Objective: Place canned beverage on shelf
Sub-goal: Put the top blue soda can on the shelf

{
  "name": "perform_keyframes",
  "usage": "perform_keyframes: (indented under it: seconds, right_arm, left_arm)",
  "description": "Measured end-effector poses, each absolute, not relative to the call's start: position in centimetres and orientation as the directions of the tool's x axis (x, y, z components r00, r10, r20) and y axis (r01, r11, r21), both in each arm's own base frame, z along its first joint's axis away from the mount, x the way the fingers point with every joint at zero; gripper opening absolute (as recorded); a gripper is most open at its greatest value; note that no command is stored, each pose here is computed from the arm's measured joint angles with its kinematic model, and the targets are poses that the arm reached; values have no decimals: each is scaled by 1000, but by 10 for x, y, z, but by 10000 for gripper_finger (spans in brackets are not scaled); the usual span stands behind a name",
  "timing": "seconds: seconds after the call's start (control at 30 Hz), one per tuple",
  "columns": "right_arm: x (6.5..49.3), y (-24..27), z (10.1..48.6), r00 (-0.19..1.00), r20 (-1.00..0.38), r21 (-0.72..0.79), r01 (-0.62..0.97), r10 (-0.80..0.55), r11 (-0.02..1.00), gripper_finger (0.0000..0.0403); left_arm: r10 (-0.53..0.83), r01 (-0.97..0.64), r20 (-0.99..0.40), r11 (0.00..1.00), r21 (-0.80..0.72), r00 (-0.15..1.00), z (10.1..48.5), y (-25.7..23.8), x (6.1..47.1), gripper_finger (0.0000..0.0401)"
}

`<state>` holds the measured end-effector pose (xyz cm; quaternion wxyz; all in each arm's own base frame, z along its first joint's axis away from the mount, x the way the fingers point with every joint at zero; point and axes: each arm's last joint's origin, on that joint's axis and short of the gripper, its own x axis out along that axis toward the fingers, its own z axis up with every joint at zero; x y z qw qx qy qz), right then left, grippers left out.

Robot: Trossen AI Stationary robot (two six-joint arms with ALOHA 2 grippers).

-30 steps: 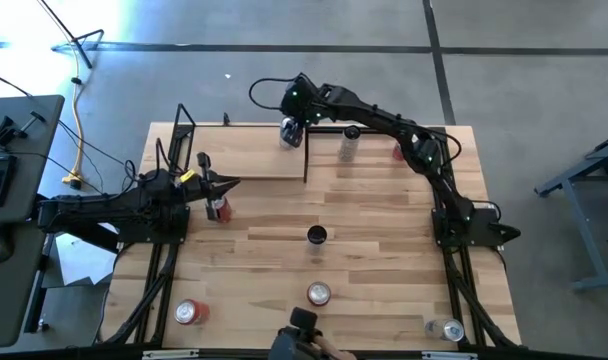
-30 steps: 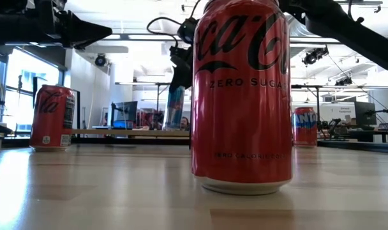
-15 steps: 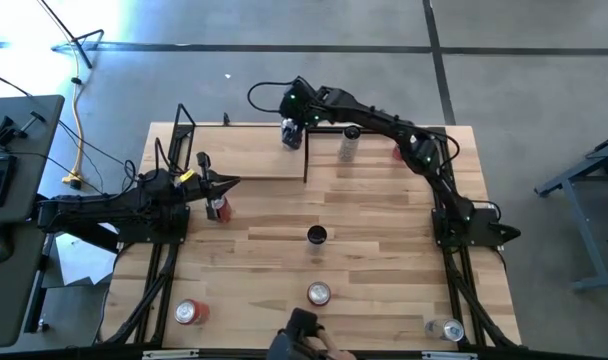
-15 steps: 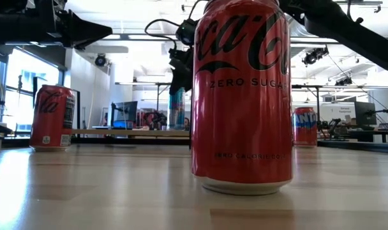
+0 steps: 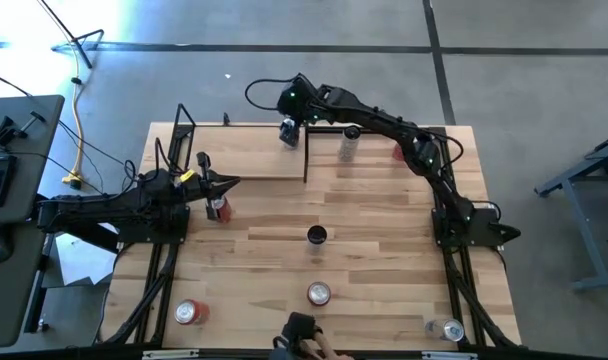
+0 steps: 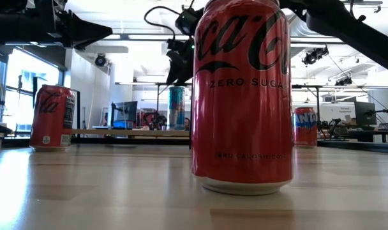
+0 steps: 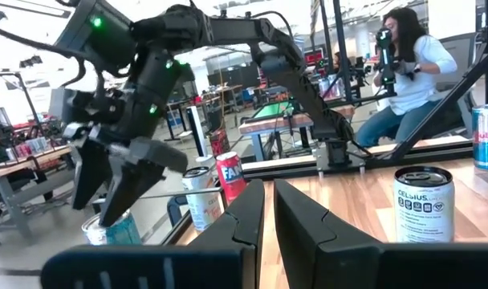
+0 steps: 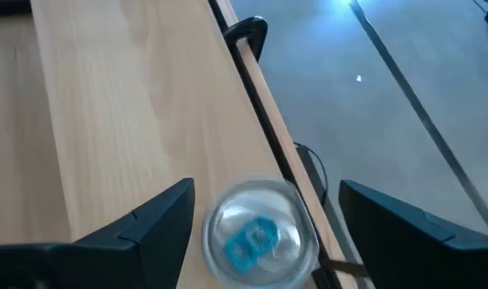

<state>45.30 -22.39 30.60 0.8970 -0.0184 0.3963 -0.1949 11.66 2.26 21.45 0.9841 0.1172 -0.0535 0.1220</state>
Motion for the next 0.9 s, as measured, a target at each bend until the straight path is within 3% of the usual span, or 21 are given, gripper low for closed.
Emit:
perform_keyframes:
  seconds: [0.13, 0.23, 0.47, 0.6, 0.9]
  right_arm:
    - [449, -207, 319, 578, -715, -262, 300, -394, 917, 280]
    - [451, -190, 319, 544, -739, -306, 255, -397, 917, 245]
    - [454, -171, 311, 508, -780, -314, 185, -364, 931, 98]
    - [456, -179, 298, 496, -772, -323, 232, -397, 917, 15]
    - [456, -196, 278, 489, -759, -297, 326, -429, 897, 20]
  left_arm:
    - [229, -254, 134, 942, 218, 964, 215, 23, 117, 21]
    - [230, -255, 134, 942, 218, 964, 215, 23, 117, 21]
    - [231, -257, 137, 942, 217, 963, 215, 23, 117, 21]
    - [231, -257, 137, 942, 217, 963, 215, 23, 117, 21]
    - [231, -257, 139, 942, 217, 963, 215, 23, 116, 21]
